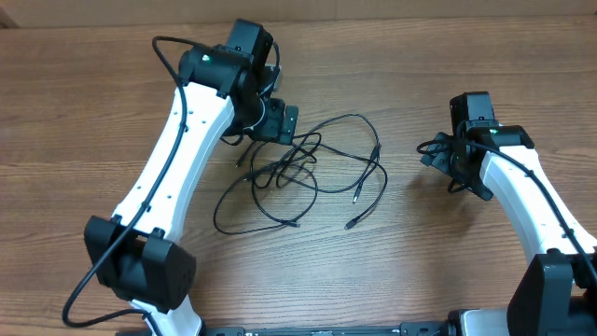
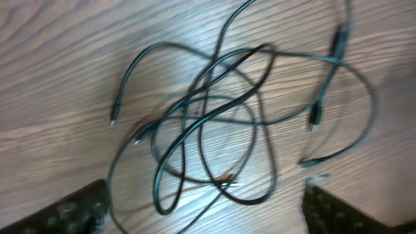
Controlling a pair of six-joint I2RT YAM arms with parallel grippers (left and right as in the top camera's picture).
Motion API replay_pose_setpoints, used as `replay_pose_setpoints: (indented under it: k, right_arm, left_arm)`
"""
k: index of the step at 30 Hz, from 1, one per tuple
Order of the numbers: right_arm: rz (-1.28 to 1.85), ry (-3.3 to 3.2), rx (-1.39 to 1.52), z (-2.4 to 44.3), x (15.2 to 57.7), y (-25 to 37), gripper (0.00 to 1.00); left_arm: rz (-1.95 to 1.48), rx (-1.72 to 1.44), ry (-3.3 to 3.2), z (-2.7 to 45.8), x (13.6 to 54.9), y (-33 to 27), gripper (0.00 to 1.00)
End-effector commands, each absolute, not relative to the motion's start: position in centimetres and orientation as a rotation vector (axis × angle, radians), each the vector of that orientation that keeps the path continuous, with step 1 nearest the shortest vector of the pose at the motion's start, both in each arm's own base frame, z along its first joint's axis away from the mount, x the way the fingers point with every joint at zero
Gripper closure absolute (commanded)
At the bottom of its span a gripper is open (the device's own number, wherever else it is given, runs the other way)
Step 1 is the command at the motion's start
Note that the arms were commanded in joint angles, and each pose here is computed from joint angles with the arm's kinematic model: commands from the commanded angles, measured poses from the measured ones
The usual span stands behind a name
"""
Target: Untangle cables
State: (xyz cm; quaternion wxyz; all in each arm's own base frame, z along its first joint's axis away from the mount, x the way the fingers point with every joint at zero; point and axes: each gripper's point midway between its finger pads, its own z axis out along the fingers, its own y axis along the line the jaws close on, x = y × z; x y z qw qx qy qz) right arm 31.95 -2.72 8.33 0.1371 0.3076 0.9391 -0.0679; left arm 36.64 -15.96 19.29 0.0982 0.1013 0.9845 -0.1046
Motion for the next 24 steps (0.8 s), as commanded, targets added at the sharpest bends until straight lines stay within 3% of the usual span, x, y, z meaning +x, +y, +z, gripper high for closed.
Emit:
replay_pose_setpoints:
  k: [1,11,15,24]
  right_arm:
    - [-0.218,2.704,0.893,8.5,31.9,-3.2,0.0]
    - [-0.218,2.704,0.893,8.5,31.9,-3.2,0.0]
    - [-0.218,2.704,0.893,8.5,31.9,-3.2,0.0]
    - [-0.218,2.704,0.893,8.5,31.9,-3.2,0.0]
  left_arm:
    - [-0.32,0.272,2.874,20.7,36.8,-15.6,0.11]
    - [-0.216,0.211,3.023,14.4,34.7,-14.2,0.1]
    - [-0.325,0.234,3.042,11.0,33.9,-15.6,0.11]
    - [-0.481,0.429,3.058,5.9,30.4,-19.2,0.34]
